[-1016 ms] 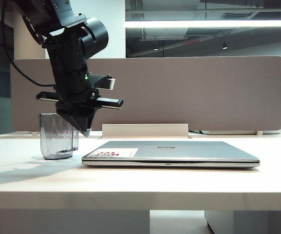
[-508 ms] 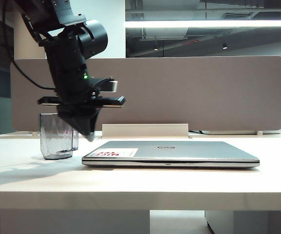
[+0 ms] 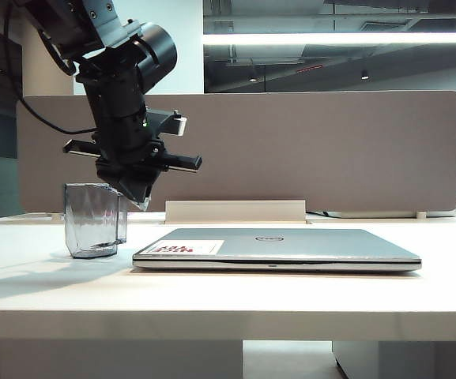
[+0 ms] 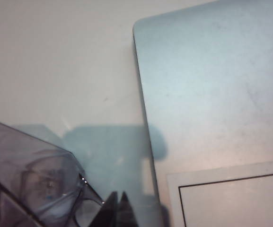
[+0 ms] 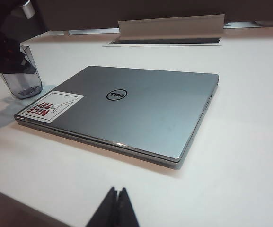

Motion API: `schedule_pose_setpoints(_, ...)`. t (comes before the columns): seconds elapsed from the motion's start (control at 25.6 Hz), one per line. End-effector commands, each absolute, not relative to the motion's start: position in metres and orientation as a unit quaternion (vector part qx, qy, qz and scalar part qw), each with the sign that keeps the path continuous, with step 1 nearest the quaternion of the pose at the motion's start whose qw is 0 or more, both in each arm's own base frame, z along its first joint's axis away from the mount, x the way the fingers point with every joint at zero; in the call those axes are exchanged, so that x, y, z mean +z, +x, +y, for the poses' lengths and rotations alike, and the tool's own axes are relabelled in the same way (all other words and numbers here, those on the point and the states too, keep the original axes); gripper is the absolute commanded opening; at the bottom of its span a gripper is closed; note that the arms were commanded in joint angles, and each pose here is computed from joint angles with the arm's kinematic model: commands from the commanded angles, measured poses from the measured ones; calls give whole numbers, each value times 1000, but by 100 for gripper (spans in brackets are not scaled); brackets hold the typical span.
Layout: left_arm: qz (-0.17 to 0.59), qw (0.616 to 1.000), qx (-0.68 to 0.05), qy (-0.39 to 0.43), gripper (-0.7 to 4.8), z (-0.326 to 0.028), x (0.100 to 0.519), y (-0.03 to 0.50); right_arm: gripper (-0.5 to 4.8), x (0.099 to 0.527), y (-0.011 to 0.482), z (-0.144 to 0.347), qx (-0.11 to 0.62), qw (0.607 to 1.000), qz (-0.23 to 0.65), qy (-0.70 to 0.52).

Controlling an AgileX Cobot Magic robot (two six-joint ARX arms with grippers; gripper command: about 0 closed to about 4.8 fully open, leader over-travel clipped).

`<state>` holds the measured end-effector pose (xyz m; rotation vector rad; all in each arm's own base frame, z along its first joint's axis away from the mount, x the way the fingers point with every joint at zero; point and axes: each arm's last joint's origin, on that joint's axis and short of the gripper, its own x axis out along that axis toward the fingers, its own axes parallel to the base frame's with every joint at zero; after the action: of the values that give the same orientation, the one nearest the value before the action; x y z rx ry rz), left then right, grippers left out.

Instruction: Pick up the water cup and place it on the left side of the laptop.

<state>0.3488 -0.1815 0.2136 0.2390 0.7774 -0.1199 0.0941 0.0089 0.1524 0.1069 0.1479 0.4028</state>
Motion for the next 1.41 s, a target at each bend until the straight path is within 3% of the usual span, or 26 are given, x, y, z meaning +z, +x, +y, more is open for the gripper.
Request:
schedule_pose_setpoints(0.04, 379, 916, -53, 122, -6, -181, 216, 348, -6, 152, 94, 9, 200, 976, 69, 54)
schedule_pose_setpoints(0.59, 436, 881, 2, 183, -6, -171, 208, 336, -6, 152, 94, 9, 200, 976, 69, 54)
schedule_pose_setpoints(0.86, 430, 879, 37, 202, -6, -165, 220, 330, -6, 152, 94, 9, 200, 976, 69, 54)
schedule_pose_setpoints(1.25, 452, 866, 66, 201, -6, -145, 221, 332, -6, 152, 94, 9, 200, 976, 69, 54)
schedule_pose_setpoints(1.41, 472, 864, 43, 171, -6, -141, 220, 332, -6, 152, 94, 9, 200, 976, 69, 54)
